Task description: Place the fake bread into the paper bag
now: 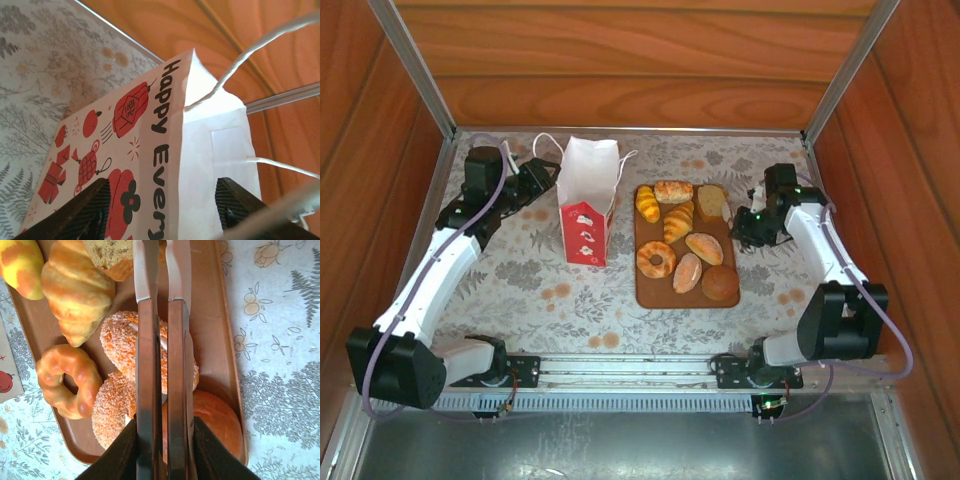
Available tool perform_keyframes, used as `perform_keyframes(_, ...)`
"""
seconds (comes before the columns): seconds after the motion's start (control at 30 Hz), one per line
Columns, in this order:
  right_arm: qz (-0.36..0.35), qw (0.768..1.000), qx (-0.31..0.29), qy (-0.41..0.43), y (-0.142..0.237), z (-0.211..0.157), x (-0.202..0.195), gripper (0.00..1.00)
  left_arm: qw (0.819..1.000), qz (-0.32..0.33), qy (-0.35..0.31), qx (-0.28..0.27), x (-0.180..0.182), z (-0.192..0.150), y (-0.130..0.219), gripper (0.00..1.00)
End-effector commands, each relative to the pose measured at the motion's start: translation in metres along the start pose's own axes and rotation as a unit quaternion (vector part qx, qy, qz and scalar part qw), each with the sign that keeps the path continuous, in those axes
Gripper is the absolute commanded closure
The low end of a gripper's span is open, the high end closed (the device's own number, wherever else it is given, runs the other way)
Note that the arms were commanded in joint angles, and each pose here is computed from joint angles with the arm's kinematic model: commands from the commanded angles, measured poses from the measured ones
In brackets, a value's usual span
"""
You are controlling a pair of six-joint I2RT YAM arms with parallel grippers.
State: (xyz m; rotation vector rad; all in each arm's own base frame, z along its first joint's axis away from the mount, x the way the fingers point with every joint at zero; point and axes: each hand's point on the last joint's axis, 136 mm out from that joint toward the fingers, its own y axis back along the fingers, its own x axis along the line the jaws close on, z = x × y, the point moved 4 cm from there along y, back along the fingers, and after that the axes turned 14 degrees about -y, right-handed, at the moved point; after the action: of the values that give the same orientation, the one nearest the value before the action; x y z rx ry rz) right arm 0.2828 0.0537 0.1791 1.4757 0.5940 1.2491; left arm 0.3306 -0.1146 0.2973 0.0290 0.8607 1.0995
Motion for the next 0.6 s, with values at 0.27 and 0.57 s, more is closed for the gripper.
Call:
perform_keyframes(0.27,0.061,0.991,-0.101,0.058,0.093,-0.007,0.035,0.97,0.999,-0.024,-0.026,-0.020,-0.019,0.011,0.033,0.33)
perform_keyframes(0.57,0.124,0.974,-0.155,0.105,0.161,-0.017,0.084,0.98,0.999,-0.042,-0.014,0.017,-0.019,0.002,0.017,0.34)
